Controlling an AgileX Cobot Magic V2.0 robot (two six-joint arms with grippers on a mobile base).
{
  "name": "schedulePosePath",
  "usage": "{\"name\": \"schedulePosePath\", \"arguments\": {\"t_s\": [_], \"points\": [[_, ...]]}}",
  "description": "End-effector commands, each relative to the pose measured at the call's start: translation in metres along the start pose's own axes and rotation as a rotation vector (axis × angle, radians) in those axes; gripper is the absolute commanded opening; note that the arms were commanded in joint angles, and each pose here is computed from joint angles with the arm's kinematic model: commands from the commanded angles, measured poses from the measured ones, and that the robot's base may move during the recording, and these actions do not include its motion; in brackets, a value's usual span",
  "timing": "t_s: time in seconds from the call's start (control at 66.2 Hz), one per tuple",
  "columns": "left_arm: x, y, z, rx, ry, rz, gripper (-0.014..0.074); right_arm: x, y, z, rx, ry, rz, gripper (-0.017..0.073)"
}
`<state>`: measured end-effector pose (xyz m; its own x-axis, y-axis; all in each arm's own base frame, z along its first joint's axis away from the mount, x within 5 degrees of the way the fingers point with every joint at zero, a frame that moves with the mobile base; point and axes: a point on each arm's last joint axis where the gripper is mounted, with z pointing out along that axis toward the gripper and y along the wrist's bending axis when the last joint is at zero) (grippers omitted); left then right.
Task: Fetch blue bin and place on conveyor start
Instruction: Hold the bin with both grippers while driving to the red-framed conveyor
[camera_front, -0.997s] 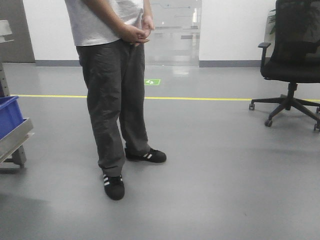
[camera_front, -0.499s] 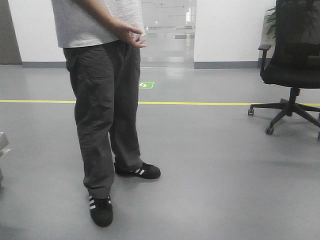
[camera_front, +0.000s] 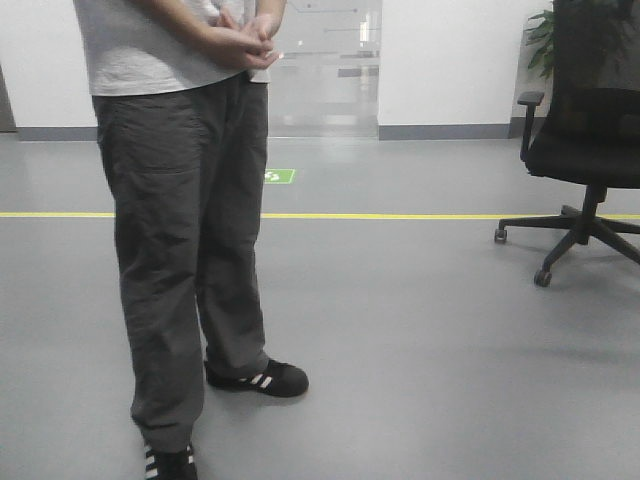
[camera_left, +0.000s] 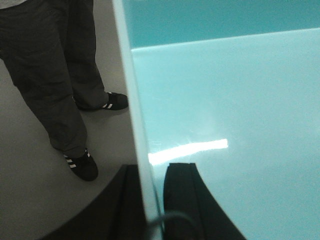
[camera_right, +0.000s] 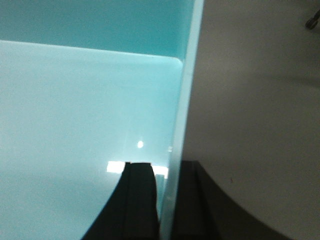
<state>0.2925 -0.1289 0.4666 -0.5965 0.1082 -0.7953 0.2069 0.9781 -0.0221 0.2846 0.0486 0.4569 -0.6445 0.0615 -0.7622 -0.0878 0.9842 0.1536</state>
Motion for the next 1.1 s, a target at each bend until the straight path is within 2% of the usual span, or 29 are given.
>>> {"name": "schedulePosePath", "arguments": {"t_s": [0.0,1.088], "points": [[-0.0062,0.0009,-0.0127,0.003,-0.068,0.020,-0.0111,-0.0040,-0.0023,-0.0051,0.019,-0.045,-0.028,-0.0153],[-0.0066,0.0021,-0.0127,-0.011,-0.072,0.028,-0.0111,-0.0045,-0.0022,-0.0051,0.019,-0.051,-0.028,-0.0153]]}}
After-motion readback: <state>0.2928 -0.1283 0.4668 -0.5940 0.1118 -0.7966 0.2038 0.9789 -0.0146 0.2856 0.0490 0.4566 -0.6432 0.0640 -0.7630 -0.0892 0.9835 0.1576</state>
